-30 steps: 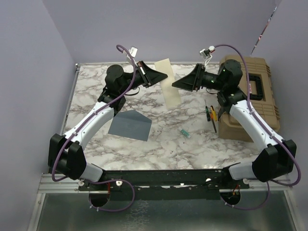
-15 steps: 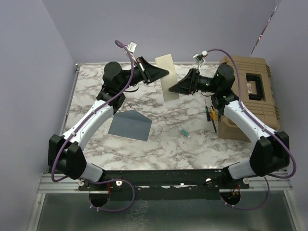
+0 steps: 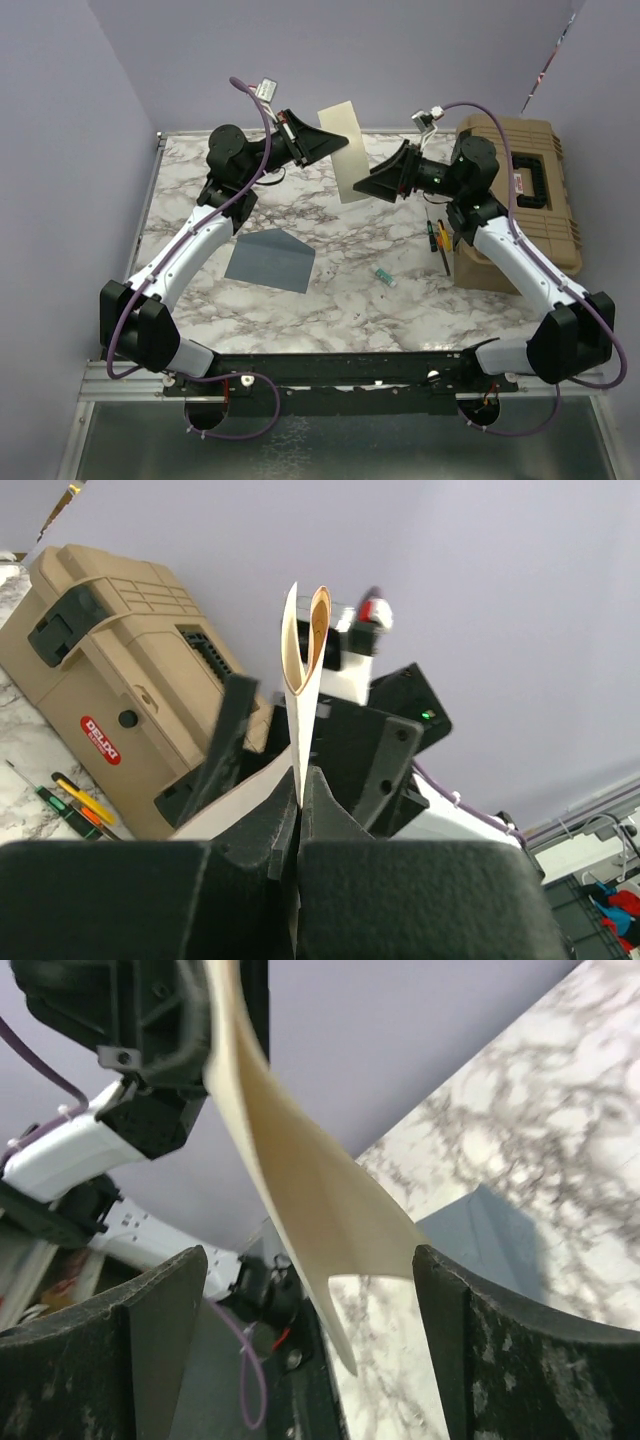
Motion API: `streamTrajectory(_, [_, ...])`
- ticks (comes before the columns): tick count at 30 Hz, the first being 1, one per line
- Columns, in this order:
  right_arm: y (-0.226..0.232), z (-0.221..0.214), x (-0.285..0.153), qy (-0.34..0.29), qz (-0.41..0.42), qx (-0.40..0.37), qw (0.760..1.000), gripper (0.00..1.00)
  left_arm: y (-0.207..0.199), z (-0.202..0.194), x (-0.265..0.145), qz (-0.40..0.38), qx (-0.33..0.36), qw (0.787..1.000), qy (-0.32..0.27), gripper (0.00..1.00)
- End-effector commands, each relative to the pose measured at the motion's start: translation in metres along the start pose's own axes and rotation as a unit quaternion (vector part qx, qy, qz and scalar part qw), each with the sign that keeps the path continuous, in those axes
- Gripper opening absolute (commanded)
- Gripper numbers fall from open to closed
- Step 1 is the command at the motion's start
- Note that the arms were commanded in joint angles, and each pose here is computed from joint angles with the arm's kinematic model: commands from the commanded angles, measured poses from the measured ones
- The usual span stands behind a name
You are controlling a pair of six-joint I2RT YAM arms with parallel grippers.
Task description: Place the letter into the envelope and seal it
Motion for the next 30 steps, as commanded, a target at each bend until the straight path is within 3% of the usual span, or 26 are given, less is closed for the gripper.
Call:
streamTrajectory(1, [0.017,0.035,-0.013,-0.082,-0.076,-0.096,0.989,0.89,-0.018,0.006,-0.005,-0.021,0.011,1.000,-0.004,0.00])
streamTrajectory(5, [0.028,0.047,-0.018,-0.108,-0.084,-0.122,0.983,0.99,-0.018,0.005,-0.007,-0.020,0.007,1.000,-0.002,0.00])
streamTrajectory(9, [0.031,0.038,-0.004,-0.040,-0.003,-0.102,0.994,1.00,-0.022,0.005,-0.008,-0.024,0.008,1.000,-0.002,0.00])
streamTrajectory(15, [0.026,0.031,0.007,-0.009,0.063,-0.050,0.997,0.97,-0.025,0.005,-0.006,-0.033,0.008,0.999,0.001,0.00])
streamTrajectory(19, [0.030,0.032,0.009,0.002,0.094,-0.031,0.995,0.76,-0.027,0.006,-0.006,-0.037,0.010,0.999,0.000,0.00])
streamTrajectory(26, [0.035,0.027,0.008,0.013,0.123,-0.008,0.992,0.20,-0.024,0.010,-0.005,-0.031,0.019,0.999,-0.017,0.00])
streamTrajectory(29, [0.033,0.026,0.008,0.015,0.118,-0.005,0.993,0.07,-0.022,0.011,-0.005,-0.028,0.023,0.999,-0.022,0.02])
streamTrajectory(30, [0.032,0.026,0.008,0.014,0.115,-0.005,0.993,0.05,-0.021,0.011,-0.005,-0.025,0.024,0.999,-0.023,0.09])
Point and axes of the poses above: each gripper's point midway between its finger pads, its own x axis out along the fingers, its own y axis along the line the jaws close on, z = x × y, the point moved 4 cm from there along -x, back along the fingers, and after that the axes turned 6 degrees about -x, right-handed, at the moved point
